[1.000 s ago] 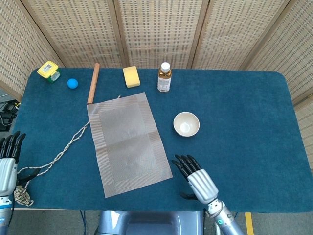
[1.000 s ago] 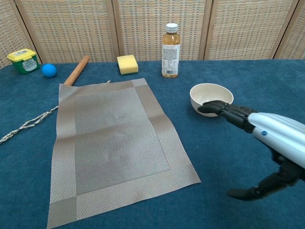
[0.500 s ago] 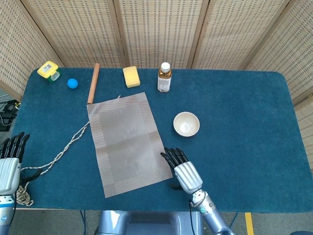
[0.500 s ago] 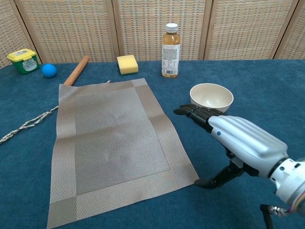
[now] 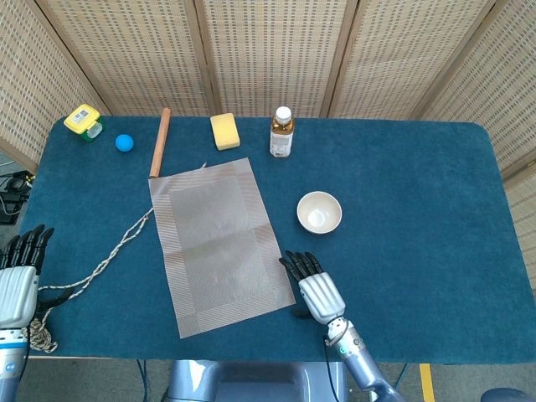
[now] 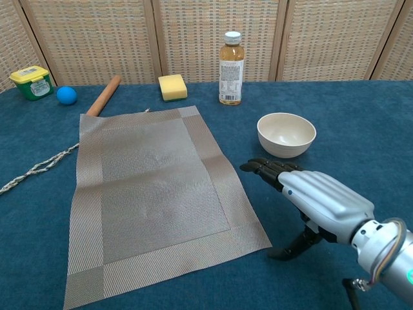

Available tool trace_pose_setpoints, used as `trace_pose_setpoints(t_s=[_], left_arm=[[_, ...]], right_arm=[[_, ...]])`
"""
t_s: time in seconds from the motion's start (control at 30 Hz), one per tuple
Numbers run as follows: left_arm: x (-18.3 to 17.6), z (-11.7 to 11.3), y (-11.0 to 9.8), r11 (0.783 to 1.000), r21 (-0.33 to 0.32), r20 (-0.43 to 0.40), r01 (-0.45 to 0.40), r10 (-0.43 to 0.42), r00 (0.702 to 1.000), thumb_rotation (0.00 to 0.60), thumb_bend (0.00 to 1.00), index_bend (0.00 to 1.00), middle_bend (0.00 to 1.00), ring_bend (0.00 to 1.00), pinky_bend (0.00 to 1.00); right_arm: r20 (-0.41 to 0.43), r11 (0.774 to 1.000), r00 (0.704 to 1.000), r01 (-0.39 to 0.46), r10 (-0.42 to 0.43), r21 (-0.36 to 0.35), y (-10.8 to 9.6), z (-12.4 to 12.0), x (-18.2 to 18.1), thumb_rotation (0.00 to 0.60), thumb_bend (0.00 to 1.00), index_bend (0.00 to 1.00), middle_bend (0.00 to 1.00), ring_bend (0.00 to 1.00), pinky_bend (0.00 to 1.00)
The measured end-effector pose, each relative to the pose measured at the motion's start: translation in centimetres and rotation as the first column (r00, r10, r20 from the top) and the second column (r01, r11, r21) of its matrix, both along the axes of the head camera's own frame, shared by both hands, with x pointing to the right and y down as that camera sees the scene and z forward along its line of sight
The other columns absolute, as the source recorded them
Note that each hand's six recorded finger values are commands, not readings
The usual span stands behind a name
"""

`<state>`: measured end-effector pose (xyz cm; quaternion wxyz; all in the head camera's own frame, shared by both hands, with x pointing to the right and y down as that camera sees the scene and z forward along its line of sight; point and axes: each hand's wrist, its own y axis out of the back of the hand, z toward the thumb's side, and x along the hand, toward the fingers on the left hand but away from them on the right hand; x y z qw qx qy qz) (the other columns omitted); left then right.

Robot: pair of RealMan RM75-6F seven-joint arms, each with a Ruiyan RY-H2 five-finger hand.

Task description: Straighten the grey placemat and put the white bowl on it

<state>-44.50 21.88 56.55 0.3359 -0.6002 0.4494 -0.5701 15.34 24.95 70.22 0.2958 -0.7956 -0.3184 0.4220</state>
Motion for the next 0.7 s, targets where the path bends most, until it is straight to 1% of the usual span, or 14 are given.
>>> trace_pose_setpoints(t_s=[0.4, 0.7], left_arm=[[0.1, 0.4, 0.1, 1.000, -0.012, 0.003, -0.005, 0.005, 1.000, 0.600, 0.00, 0.00, 0.00, 0.00, 0.00], [0.2, 0.6, 0.0, 1.000, -0.013, -0.003, -0.004, 0.004, 1.000, 0.600, 0.00, 0.00, 0.00, 0.00, 0.00]], right_arm=[[-0.090, 0.997, 0.996, 0.019, -0.026, -0.075, 0.2, 0.9, 0.7, 0.600, 0.09, 0.00, 0.00, 0.00, 0.00], [-0.131, 0.996, 0.991, 0.021, -0.033, -0.086, 0.0, 1.9, 0.6, 0.600, 0.10, 0.00, 0.00, 0.00, 0.00]])
